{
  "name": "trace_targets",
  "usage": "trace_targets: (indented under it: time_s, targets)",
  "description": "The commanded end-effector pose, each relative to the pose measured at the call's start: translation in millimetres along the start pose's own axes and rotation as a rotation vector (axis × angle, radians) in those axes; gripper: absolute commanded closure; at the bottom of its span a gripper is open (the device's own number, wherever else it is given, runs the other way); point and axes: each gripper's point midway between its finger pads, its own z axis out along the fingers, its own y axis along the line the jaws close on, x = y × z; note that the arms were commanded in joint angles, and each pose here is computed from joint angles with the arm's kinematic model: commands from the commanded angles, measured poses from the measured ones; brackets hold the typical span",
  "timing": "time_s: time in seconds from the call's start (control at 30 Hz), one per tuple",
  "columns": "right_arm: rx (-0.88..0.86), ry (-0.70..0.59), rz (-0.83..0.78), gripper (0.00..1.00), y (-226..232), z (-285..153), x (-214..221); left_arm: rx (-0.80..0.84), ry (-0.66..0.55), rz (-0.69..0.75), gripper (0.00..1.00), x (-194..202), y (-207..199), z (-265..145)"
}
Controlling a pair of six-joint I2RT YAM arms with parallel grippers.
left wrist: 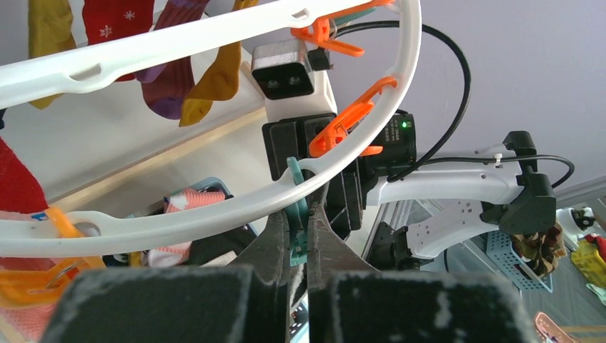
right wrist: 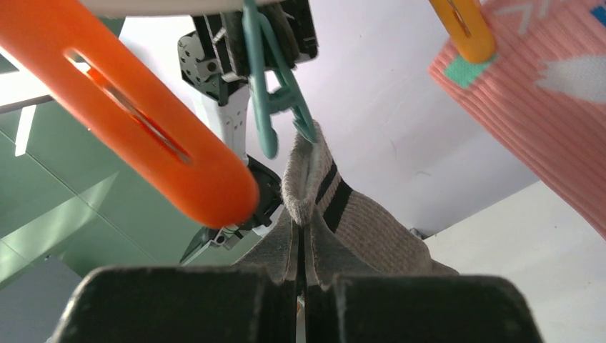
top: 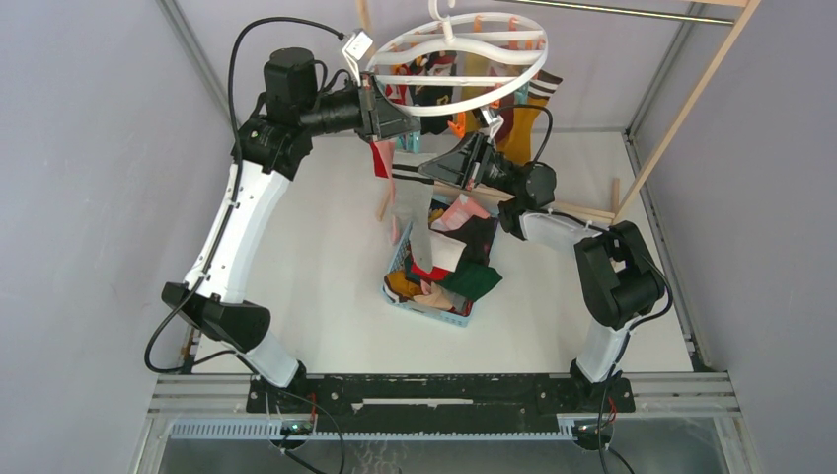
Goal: Clip the socks to the hanger
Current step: Clamp the sock onto the hanger.
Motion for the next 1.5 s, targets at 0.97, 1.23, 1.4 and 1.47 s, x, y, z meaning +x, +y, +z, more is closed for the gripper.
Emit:
trace_targets:
  time_s: [0.97,1.23,1.4,1.47]
  targets:
    - [-0.103,-0.125,-0.141,1.0,44,9,-32,0.115,0.061,-0.01,1.0,15,-15,-3]
    - [-0.106,-0.165,-0.155,1.0,46,10,-38,0.089,0.049,-0.011,0.85,13,-9,-3]
    - [-0.11,-0.167,-0.16,1.0,48,11,-38,0.072,0.041,-0.011,0.78,11,-6,-4]
    - [-0.113,-0.163,-0.161,1.0,49,11,-37,0.065,0.038,-0.01,0.7,10,-5,-3]
